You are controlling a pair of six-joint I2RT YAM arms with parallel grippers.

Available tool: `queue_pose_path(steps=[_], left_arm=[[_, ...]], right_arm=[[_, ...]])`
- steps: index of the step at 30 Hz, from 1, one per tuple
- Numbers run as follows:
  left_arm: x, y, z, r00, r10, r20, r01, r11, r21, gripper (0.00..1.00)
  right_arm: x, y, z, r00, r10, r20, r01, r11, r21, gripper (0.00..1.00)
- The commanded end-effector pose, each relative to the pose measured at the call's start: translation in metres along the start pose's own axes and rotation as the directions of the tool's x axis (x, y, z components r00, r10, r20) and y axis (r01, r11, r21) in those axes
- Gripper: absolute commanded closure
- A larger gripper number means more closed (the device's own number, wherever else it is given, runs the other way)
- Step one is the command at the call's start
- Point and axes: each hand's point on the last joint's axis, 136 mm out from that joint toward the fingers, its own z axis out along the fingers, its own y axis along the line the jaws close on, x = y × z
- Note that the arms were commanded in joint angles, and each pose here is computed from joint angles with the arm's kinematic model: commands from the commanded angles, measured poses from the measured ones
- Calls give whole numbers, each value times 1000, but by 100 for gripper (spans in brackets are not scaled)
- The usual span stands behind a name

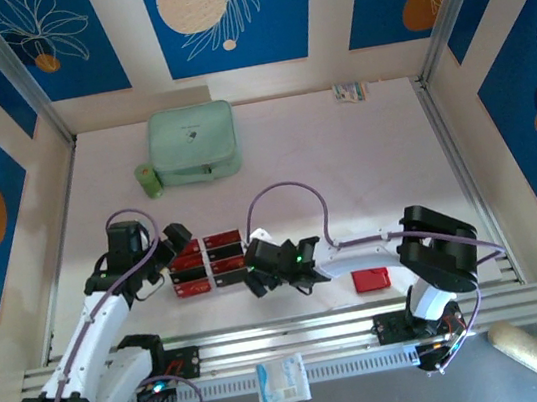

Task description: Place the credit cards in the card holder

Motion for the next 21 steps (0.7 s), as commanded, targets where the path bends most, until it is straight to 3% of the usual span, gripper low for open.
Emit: queue_pose_path(steps=[1,21], left_arm=[[4,-6,6,1000,-7,-15,8,999,32,0],[4,-47,40,998,59,-5,-58,997,60,0]], right_arm=[[-1,-22,9,1000,30,-9,-29,996,82,3],[-38,-114,34,980,197,-21,-190,967,171,4]])
